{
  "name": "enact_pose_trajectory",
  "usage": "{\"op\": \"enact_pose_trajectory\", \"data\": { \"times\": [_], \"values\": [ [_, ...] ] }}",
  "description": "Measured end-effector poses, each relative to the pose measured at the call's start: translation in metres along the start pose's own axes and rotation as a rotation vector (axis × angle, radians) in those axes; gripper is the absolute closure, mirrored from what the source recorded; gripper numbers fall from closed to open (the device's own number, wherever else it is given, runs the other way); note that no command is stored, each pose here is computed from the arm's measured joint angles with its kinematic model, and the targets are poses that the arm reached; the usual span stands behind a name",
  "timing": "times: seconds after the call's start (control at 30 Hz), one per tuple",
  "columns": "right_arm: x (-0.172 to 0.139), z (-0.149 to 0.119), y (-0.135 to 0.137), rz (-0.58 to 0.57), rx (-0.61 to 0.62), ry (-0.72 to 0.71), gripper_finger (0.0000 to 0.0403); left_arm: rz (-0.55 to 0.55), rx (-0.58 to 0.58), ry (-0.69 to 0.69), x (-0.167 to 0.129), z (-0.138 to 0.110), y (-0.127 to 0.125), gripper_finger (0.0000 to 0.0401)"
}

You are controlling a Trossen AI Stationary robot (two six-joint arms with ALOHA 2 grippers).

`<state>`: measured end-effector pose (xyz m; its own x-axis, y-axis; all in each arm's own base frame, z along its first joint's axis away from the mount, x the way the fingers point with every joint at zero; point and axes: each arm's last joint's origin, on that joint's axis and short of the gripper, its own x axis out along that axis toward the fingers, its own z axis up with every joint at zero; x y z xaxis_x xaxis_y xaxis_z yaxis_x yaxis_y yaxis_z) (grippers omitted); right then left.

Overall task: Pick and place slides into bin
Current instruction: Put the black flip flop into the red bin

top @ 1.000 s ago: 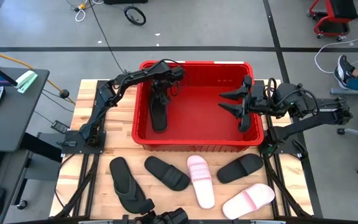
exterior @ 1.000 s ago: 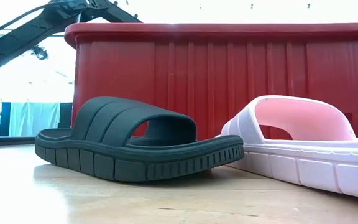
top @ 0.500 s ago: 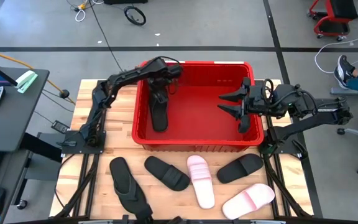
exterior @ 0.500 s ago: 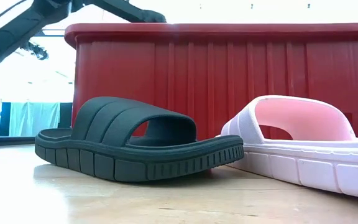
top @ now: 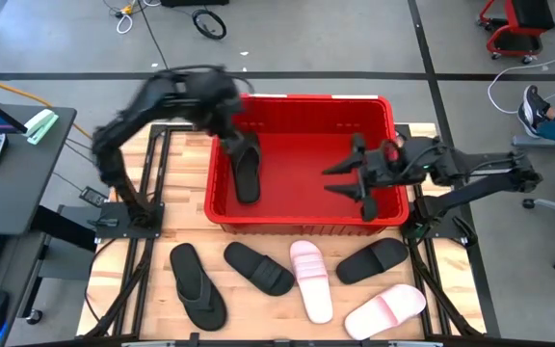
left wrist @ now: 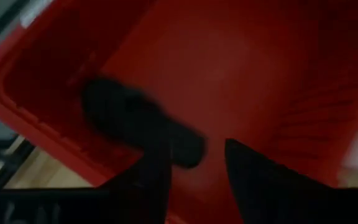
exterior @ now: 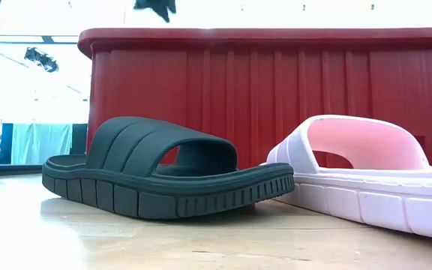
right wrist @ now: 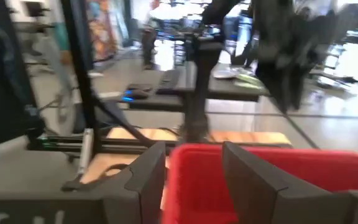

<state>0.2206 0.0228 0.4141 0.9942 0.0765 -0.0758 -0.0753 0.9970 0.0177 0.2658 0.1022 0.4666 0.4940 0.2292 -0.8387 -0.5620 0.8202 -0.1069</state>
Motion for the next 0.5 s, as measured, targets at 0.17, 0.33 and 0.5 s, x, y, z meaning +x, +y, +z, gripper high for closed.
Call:
{"op": "enact_pose_trajectory", "data": {
  "times": [0.17,0.33,0.5],
  "values": [
    [0.037,-0.007,0.008,0.223,-0.047,-0.051,0.0238,-0.146,0.009,-0.209,-0.068,-0.027,-0.02,0.0265],
    [0.077,-0.024,0.014,0.402,-0.072,-0.075,0.0238,-0.22,0.019,-0.297,-0.1,-0.049,-0.029,0.028],
    [0.112,-0.06,0.026,0.491,-0.142,0.031,0.0238,-0.279,-0.006,-0.301,-0.111,-0.06,-0.037,0.0292]
  ]
}}
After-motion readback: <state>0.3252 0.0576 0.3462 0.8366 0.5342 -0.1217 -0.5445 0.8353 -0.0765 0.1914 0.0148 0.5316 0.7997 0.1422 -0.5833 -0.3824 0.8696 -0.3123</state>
